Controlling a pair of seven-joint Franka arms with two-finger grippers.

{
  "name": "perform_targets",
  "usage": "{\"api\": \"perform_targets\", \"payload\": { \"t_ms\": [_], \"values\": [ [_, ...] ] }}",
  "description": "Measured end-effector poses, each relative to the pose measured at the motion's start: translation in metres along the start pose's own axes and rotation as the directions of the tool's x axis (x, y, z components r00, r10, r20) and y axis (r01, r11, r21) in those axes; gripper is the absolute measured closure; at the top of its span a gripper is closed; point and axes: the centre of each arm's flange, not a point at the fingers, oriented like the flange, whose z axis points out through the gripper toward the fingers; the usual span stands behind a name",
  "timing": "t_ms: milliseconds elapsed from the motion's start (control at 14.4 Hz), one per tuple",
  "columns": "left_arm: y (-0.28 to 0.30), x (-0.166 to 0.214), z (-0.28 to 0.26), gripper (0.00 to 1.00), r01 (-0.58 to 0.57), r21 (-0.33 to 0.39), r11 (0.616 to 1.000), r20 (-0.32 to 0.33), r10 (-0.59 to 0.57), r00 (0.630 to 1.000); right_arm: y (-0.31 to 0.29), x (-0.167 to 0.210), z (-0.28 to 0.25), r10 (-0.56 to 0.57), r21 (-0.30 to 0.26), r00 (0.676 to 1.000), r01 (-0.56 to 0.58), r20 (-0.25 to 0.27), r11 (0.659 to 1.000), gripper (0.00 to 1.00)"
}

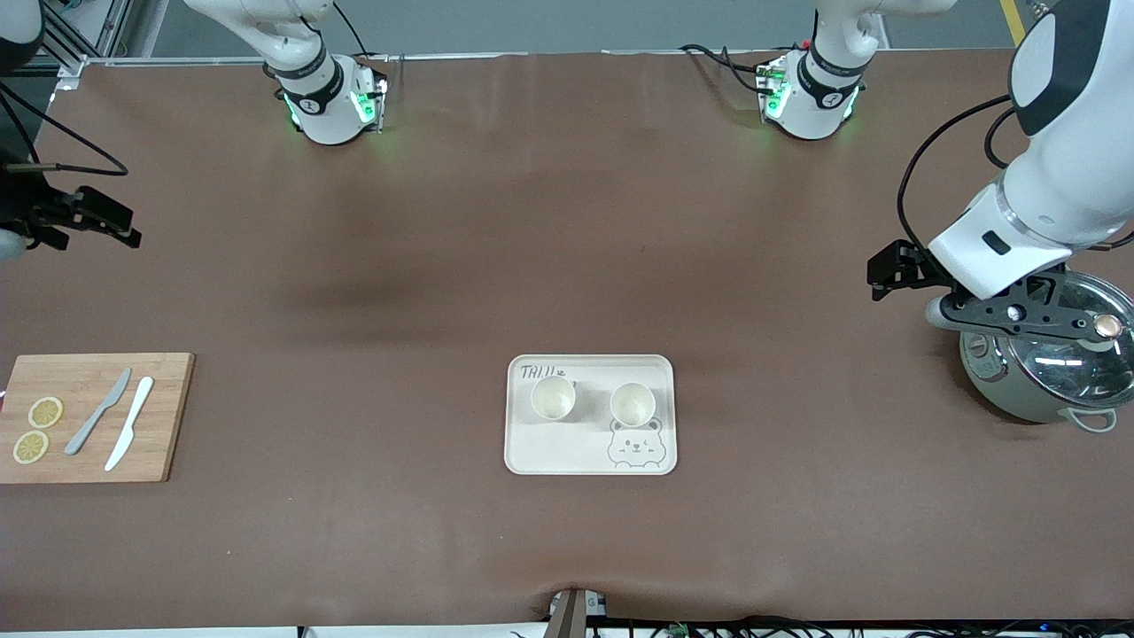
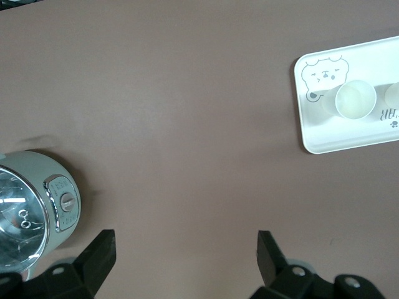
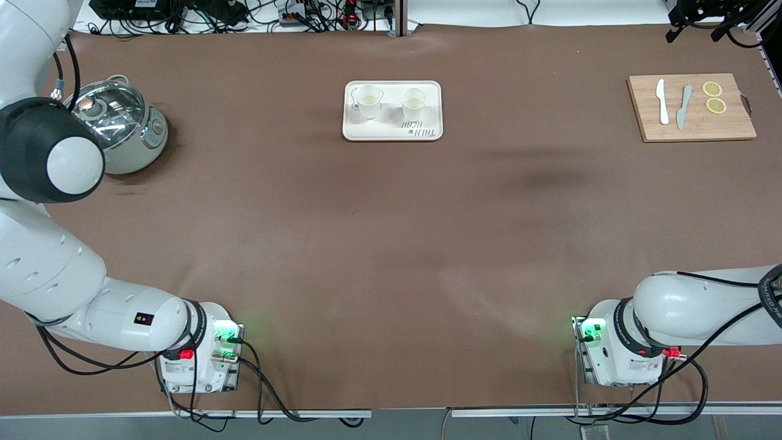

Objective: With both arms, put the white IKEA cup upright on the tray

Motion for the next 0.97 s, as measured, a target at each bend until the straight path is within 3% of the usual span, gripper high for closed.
{"api": "perform_targets", "payload": {
  "t_ms": [208,624,971],
  "values": [
    [0.000,0.000,0.000,0.00,0.000,0.000,1.000,0.000,0.000,1.000,0.001,-0.006,-0.028,0.004,0.001,1.000,-0.004,0.003,1.000,0.00],
    [0.000,0.000,0.000,0.00,0.000,0.000,1.000,0.000,0.000,1.000,0.001,-0.003,-0.026,0.005,0.001,1.000,-0.005,0.009,1.000,0.00],
    [0.000,0.000,0.000,0.00,0.000,0.000,1.000,0.000,0.000,1.000,0.001,-0.003,-0.038,0.005,-0.001,1.000,-0.005,-0.014,1.000,0.00]
  ]
}}
